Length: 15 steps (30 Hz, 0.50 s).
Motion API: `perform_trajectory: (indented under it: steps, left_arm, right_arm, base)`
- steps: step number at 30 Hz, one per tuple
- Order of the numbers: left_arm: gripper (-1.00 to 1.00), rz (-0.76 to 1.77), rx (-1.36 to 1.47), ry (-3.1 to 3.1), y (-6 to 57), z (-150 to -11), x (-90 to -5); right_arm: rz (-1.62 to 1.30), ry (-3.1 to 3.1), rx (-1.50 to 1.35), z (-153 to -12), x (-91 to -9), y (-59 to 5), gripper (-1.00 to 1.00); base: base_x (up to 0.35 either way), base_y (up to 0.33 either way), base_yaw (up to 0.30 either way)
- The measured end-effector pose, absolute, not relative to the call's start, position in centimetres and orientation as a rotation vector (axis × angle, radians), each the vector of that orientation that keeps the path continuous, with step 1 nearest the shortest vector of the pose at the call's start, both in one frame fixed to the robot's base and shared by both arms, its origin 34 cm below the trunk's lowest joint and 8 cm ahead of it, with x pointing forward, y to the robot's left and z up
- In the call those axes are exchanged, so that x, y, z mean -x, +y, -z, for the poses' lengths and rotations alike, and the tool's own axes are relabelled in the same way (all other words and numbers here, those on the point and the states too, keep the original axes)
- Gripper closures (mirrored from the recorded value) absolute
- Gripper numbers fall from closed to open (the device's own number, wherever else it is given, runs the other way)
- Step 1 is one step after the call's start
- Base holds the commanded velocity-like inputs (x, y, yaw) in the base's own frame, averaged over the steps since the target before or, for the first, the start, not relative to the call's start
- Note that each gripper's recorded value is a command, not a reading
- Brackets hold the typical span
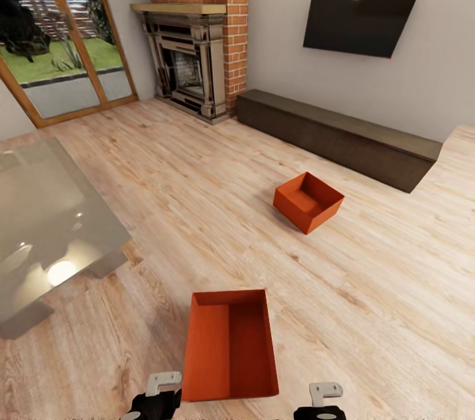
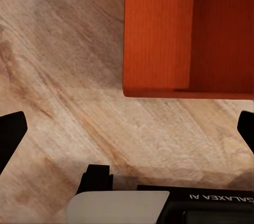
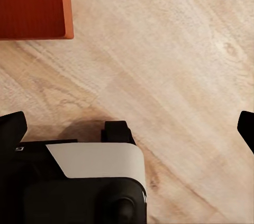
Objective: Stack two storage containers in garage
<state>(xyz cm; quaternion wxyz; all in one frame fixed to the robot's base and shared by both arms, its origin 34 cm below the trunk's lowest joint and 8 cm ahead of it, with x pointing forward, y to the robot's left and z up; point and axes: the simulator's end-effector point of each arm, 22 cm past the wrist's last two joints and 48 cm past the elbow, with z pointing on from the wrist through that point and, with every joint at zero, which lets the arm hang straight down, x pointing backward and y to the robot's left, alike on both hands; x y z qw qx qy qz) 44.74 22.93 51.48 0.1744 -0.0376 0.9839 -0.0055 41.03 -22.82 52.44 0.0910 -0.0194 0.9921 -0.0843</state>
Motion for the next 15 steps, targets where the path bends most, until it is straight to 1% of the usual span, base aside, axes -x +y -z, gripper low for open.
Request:
perform_trajectory:
  steps: [6,12,15]
  left_arm:
    - [-1.0,0.012,0.108,2.797,23.1,-51.2,-44.4]
    - [-1.0,-0.029,0.105,2.796,25.1,-51.0,-44.3]
    - [-1.0,-0.037,0.101,2.781,25.5,-51.0,-44.9]
  right_arm:
    - [0.251,2.958,0.061,-52.2,-40.6,-22.8,-1.0]
    - [0.25,2.963,0.064,-52.0,-40.5,-22.8,-1.0]
    - [0.247,2.947,0.063,-52.1,-41.9,-22.7,-1.0]
  base:
    - [0.0,0.0,0.0]
    - [0.0,0.0,0.0]
    - [0.0,0.0,0.0]
